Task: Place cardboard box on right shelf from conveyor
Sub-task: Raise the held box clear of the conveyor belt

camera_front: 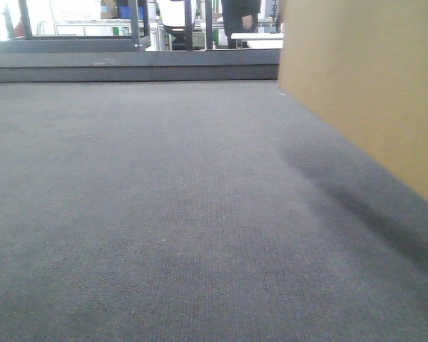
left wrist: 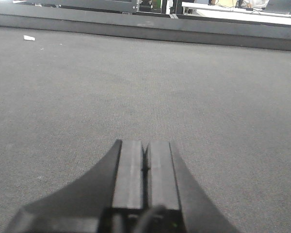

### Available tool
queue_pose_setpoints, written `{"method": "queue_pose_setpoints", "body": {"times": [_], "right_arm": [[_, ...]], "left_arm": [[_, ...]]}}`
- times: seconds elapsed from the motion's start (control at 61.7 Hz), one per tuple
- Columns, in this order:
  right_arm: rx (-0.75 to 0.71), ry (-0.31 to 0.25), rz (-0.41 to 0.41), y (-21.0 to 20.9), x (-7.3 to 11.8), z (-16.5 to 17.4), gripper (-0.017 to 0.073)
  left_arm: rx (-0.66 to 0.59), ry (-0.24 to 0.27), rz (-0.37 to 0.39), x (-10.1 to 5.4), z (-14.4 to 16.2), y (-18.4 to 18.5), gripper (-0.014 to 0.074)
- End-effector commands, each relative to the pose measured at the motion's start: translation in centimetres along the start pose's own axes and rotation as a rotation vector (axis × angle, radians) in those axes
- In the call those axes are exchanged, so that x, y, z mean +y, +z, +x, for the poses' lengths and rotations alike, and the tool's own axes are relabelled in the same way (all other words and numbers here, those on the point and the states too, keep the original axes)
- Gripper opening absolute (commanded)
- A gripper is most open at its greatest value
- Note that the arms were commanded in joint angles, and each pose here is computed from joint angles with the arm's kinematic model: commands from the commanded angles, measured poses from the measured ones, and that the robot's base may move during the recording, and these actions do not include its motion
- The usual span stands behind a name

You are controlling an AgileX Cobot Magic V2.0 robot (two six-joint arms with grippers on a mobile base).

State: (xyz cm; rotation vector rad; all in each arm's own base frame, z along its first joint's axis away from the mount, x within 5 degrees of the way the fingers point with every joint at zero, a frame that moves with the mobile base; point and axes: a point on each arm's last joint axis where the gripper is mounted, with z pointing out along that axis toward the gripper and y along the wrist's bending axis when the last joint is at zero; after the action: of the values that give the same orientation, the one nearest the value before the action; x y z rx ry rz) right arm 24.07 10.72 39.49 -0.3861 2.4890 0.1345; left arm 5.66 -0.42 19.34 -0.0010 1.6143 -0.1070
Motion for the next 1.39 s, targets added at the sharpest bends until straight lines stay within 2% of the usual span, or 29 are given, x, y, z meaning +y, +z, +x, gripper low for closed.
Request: {"method": "queue_pose_setpoints", "body": {"times": [0.0,0.195,0.47,0.616,0.892,1.102,1.345,1.378], "right_arm": [[-0.187,-0.005,0.012,-2.5,-2.2,0.6,0.034],[-0.234,0.111,0.116,-4.1,-5.6,3.3,0.034],[-0.219,0.144,0.136,-4.7,-6.1,4.4,0.034],[-0.405,0.146,0.144,-5.2,-6.2,5.3,0.034],[-0.783,0.151,0.199,-7.4,-6.2,9.5,0.034],[-1.054,0.123,0.218,-8.4,-5.5,12.8,0.034],[-1.125,0.115,0.222,-9.4,-4.9,15.3,0.034],[-1.134,0.114,0.222,-9.5,-4.9,15.5,0.0313]], "left_arm": [[-0.09,-0.01,0.003,0.0,-0.9,-0.1,-0.0119],[-0.09,-0.01,0.003,0.0,-0.9,-0.1,-0.0119],[-0.09,-0.01,0.003,0.0,-0.9,-0.1,-0.0119],[-0.09,-0.01,0.003,0.0,-0.9,-0.1,-0.0119],[-0.09,-0.01,0.003,0.0,-0.9,-0.1,-0.0119],[-0.09,-0.01,0.003,0.0,-0.9,-0.1,-0.0119],[-0.09,-0.01,0.003,0.0,-0.9,-0.1,-0.0119],[-0.09,-0.01,0.003,0.0,-0.9,-0.1,-0.0119]]}}
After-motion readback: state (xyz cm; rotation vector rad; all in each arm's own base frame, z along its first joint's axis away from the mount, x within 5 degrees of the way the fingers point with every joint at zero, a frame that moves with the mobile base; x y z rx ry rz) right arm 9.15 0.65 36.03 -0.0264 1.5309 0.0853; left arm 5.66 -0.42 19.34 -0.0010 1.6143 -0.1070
